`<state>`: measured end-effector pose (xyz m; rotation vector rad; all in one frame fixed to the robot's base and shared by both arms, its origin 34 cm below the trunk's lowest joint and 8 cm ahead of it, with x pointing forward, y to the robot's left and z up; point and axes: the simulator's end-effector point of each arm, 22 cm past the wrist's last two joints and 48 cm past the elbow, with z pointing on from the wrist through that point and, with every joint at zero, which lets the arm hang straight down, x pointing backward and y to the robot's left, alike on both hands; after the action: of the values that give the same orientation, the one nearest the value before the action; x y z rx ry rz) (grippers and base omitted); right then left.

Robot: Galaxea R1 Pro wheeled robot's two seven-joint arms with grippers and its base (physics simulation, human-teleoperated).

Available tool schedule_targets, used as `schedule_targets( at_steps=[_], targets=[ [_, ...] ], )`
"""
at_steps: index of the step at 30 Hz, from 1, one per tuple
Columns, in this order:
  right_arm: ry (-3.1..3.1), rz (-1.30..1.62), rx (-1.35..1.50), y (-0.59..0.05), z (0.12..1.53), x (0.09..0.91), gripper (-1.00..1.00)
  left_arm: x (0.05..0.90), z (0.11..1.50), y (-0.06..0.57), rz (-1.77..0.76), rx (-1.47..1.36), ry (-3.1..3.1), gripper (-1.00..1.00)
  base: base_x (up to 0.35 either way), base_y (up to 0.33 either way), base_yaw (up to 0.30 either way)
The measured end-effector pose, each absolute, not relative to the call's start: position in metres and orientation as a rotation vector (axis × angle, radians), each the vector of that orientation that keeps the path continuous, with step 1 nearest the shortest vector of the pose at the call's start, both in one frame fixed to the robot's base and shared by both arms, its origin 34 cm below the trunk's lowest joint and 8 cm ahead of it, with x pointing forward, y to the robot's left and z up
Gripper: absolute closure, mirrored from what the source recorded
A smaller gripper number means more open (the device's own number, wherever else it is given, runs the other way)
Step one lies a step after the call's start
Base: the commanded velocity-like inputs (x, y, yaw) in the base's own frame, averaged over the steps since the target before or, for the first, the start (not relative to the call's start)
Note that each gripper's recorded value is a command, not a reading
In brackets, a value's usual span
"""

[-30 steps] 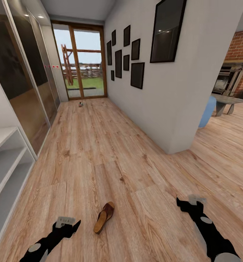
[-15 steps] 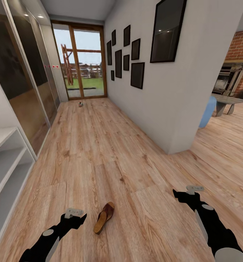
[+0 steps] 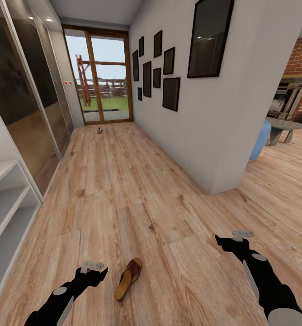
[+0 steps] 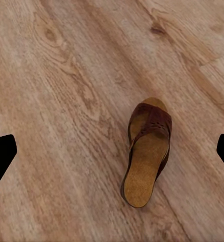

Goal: Pick up the two gym shoes and the two sandals from the corridor floor and place them onto the hallstand (shoe rack) in the corridor, making sure they are on the rack and not on the floor. Arrange them so the two gym shoes are next to each other and the two sandals are next to each other.

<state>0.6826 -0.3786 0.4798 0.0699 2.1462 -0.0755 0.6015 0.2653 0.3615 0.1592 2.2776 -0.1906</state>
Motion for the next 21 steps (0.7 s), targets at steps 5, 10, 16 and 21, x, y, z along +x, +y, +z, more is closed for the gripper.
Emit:
schedule_targets(
  at_steps=[5, 10, 16, 21],
  targets=[
    [2.146, -0.079, 0.070, -0.3797, 0.4802, 0.6827, -1.00, 0.6006, 0.3606, 0.2651, -0.191, 0.162, 2.280, -1.00, 0.006, 0.000, 0.000],
    [2.145, -0.080, 0.071, -0.3802, 0.4803, 0.6826, -1.00, 0.6004, 0.3603, 0.2649, -0.191, 0.164, 2.282, -1.00, 0.002, 0.000, -0.042],
    [2.145, -0.080, 0.071, -0.3805, 0.4803, 0.6825, -1.00, 0.6004, 0.3602, 0.2642, -0.192, 0.167, 2.283, -1.00, 0.001, 0.000, -0.201],
    [2.145, -0.080, 0.071, -0.3805, 0.4803, 0.6825, -1.00, 0.6004, 0.3601, 0.2636, -0.193, 0.168, 2.284, -1.00, 0.000, 0.000, -0.272]
  ],
)
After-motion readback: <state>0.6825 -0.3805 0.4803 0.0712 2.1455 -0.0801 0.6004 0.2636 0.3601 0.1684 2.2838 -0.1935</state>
